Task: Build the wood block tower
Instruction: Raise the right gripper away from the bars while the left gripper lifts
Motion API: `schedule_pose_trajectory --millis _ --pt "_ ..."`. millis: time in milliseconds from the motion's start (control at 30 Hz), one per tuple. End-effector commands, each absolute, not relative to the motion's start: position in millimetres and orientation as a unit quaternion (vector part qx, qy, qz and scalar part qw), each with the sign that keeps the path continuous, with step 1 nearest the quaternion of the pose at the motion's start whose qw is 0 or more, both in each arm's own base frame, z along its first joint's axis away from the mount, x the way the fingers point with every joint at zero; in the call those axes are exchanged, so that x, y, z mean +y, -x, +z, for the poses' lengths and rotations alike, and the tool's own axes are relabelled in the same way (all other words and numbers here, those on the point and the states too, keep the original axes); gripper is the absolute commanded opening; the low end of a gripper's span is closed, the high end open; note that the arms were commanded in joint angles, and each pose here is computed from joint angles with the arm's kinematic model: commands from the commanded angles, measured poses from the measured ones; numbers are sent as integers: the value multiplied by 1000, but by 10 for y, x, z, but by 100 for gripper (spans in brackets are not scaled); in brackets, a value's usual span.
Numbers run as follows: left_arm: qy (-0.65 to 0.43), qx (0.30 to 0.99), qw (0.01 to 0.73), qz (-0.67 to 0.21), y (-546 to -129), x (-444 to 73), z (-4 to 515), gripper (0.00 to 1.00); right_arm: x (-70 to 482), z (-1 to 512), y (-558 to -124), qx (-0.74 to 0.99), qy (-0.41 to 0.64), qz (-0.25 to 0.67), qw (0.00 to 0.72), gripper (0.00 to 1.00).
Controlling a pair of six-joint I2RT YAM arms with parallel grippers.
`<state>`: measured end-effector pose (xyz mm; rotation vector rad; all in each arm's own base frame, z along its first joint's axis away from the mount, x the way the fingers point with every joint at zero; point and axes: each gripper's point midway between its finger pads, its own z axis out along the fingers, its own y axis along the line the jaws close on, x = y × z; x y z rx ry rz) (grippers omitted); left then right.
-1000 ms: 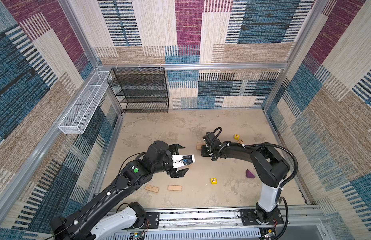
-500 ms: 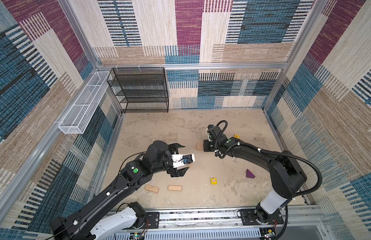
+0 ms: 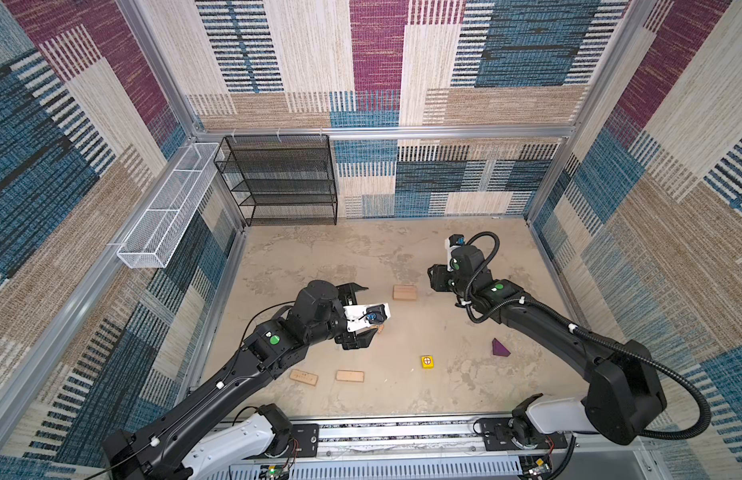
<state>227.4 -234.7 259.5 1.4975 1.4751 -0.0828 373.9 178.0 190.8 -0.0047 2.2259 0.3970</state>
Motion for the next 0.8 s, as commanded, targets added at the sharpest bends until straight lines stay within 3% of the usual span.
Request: schedule_pose_trajectory --millis 0,100,433,600,767 --pt "-595 617 515 -21 -2375 -2333 2691 99 1774 2024 -3779 877 -13 194 440 71" --pt "-584 624 519 -13 -2420 -2309 2730 99 1668 1941 -3769 884 -49 207 415 100" --pt "-553 645 527 16 -2556 -2226 2813 99 1442 1961 -3716 874 -77 229 421 100" --pt "-539 655 529 16 -2613 -2205 2854 99 1351 1964 -3677 875 -83 216 425 85" --pt "-522 672 525 24 -2693 -2172 2853 99 1254 1984 -3595 867 -92 210 442 61"
